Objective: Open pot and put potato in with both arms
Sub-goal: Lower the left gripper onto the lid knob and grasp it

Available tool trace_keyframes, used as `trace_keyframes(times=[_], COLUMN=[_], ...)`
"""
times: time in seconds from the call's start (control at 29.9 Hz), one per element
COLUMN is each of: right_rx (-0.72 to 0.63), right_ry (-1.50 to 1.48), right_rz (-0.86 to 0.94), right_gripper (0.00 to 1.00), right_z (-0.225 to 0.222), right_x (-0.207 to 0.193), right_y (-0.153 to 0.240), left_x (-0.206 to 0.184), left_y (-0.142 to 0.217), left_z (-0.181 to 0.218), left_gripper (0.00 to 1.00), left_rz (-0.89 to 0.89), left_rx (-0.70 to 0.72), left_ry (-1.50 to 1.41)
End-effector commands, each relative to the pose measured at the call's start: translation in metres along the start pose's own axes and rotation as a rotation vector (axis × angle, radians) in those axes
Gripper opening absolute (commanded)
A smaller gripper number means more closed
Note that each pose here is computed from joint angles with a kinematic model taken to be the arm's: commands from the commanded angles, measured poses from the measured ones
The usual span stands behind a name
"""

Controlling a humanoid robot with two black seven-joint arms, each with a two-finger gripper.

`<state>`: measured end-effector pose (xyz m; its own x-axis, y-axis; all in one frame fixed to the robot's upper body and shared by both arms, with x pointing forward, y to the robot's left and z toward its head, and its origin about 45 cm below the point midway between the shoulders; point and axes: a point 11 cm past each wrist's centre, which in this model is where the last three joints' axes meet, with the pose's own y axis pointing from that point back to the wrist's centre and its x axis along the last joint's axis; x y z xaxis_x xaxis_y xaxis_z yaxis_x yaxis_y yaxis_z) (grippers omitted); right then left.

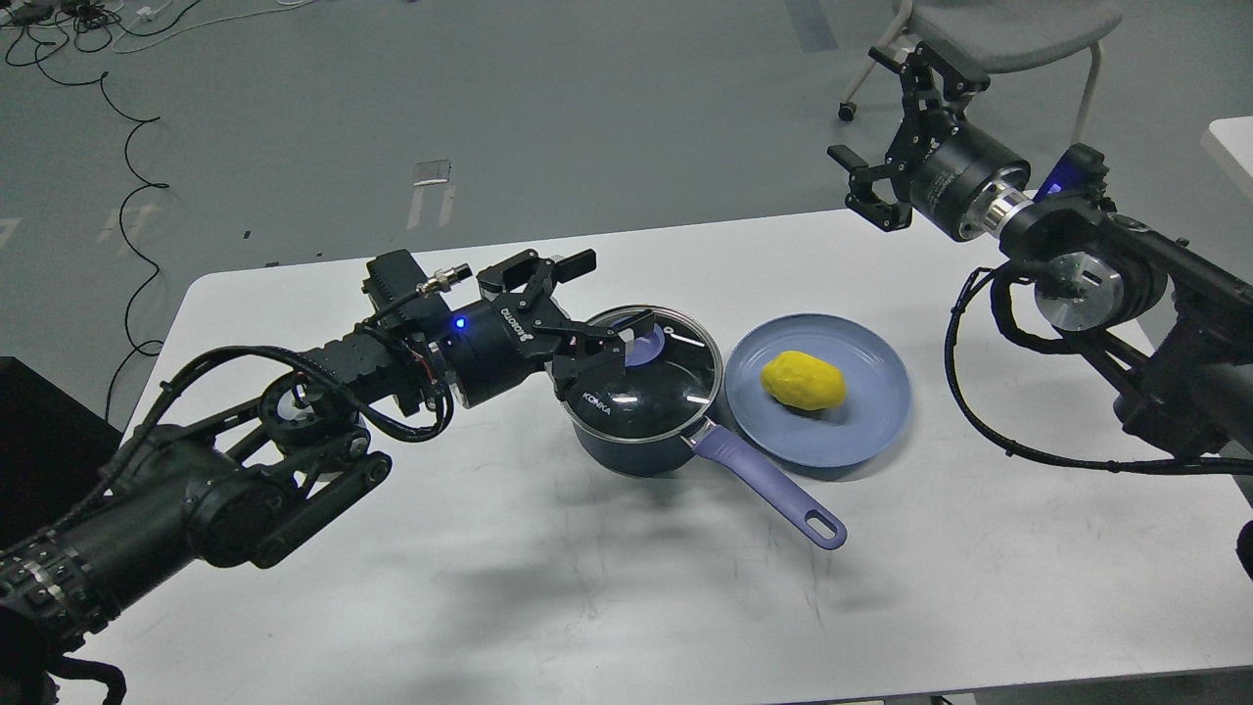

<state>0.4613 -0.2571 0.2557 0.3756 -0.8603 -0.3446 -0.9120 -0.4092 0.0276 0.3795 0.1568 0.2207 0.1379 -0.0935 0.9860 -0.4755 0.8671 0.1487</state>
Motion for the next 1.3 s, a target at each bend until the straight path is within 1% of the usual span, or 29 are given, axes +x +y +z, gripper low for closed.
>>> trace_keyframes(times=[0.0, 0.23, 0.47, 0.6, 0.7, 1.27], right_rx=[-0.001, -0.002, 0.003, -0.002, -0.004, -0.015], right_ry=[0.001, 0.002, 0.008, 0.011, 0.01, 0.022], right_rz=[0.004, 0.006, 0.022, 0.031, 0.035, 0.051], right_gripper=[1.0, 1.0, 1.0, 1.0, 1.0, 1.0], right_z=[0.0, 0.001, -0.003, -0.002, -0.001, 0.001], right_x=[0.002, 0.003, 0.009, 0.013, 0.015, 0.023], right_y=[0.001, 0.002, 0.005, 0.008, 0.009, 0.016], left_x=[-0.006, -0.02, -0.033, -0.034, -0.04, -0.051], left_y=[-0.005, -0.015, -0.016, -0.015, -0.009, -0.015], left_z=[-0.001, -0.002, 0.007, 0.004, -0.007, -0.016], left_gripper=[0.98, 0.98, 0.98, 0.98, 0.98, 0.98], left_rz=[-0.032, -0.064, -0.092, -0.097, -0.116, -0.148], left_rx=[-0.005, 0.0, -0.046, -0.04, -0.004, 0.034], left_ry=[-0.017, -0.024, -0.103, -0.105, -0.105, -0.06])
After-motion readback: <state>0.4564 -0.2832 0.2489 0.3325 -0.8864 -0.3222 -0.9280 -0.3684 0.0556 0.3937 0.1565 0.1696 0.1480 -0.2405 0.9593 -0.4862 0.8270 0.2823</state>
